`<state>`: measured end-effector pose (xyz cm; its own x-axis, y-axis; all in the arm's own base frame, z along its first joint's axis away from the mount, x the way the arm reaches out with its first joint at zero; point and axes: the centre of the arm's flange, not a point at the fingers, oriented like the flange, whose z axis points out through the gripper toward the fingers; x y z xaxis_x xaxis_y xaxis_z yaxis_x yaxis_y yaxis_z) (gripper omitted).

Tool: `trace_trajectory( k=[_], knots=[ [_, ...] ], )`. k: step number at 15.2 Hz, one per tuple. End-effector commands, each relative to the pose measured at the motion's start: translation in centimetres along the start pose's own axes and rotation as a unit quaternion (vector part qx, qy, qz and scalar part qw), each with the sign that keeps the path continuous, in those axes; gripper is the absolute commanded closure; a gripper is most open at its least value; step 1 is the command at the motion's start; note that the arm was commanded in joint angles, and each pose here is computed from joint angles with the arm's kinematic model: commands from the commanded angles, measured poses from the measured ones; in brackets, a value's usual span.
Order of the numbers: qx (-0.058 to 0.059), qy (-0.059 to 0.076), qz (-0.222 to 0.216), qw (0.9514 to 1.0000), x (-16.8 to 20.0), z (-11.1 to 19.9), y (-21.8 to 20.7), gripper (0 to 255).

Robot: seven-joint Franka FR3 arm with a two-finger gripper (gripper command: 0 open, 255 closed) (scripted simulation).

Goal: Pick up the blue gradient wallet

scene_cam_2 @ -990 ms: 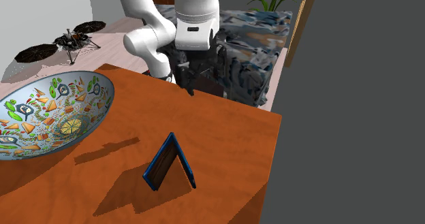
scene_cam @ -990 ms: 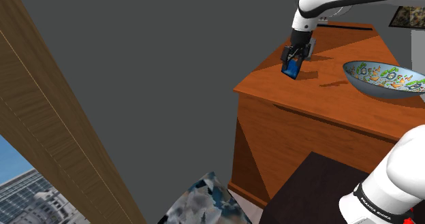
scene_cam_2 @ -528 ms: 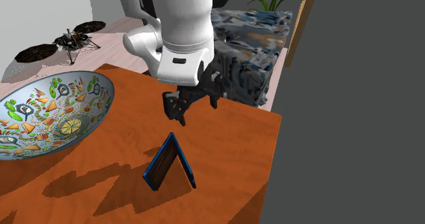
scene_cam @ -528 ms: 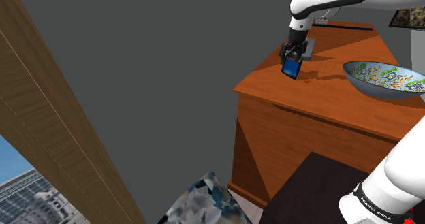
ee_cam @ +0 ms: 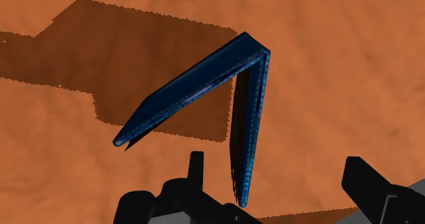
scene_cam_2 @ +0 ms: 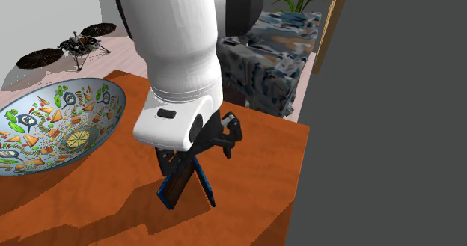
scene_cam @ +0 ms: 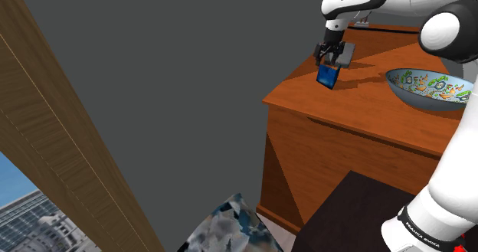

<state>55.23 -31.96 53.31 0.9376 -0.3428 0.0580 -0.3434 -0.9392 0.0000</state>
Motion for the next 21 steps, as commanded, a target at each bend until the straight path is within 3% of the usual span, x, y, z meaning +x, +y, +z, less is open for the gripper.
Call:
trace_trajectory(
  k=[1,10,11,21],
  knots=[
    [-0.003,0.004,0.007,1.0000,1.4,0.5,1.3,0],
    [-0.003,0.004,0.007,1.0000,1.2,4.5,1.3,0],
    [-0.003,0.003,0.007,1.0000,1.2,4.5,1.3,255],
    [-0.003,0.004,0.007,1.0000,1.2,4.0,1.3,255]
  ],
)
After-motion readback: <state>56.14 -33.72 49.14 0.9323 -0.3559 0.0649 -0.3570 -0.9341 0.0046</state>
